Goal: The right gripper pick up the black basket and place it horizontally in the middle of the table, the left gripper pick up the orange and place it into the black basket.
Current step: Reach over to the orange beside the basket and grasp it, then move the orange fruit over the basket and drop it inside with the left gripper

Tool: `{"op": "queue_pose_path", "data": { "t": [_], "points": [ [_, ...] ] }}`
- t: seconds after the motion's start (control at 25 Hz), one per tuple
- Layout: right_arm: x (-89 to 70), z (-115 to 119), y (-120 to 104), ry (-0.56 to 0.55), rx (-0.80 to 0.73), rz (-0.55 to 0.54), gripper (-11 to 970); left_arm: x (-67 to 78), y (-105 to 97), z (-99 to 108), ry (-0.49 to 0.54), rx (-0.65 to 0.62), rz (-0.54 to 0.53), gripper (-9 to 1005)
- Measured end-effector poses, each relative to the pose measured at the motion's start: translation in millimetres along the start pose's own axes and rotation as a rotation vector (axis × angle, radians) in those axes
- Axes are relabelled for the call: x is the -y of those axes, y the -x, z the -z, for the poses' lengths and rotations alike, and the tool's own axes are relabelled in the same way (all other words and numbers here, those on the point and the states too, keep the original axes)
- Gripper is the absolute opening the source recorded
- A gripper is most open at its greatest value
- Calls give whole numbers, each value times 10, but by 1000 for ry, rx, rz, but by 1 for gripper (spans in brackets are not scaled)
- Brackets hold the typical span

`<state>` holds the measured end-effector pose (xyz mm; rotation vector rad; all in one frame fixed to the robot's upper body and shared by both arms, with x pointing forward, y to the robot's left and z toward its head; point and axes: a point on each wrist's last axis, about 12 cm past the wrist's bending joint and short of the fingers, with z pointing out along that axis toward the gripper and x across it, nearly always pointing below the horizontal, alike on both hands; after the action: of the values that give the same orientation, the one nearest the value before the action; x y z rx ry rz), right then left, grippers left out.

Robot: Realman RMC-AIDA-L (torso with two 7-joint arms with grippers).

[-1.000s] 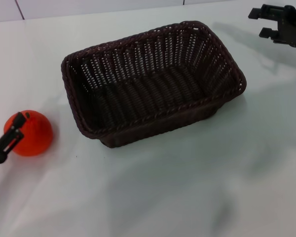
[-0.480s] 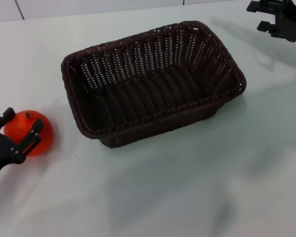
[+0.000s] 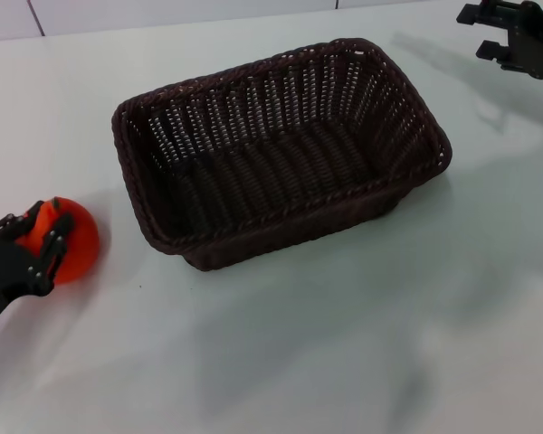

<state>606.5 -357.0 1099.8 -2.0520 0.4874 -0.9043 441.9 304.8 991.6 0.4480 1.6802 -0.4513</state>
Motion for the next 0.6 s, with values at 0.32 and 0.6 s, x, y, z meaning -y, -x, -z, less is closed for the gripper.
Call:
{"op": "queue_pose_path", "data": {
  "t": [0.32,0.6],
  "points": [
    [-3,-4,-12,2,-16,-3,781,8,46,-1,-10,38,11,255],
    [-26,39,7,-54,-99,-26,782,-27,331,85,-36,265,76,173]
  ]
}}
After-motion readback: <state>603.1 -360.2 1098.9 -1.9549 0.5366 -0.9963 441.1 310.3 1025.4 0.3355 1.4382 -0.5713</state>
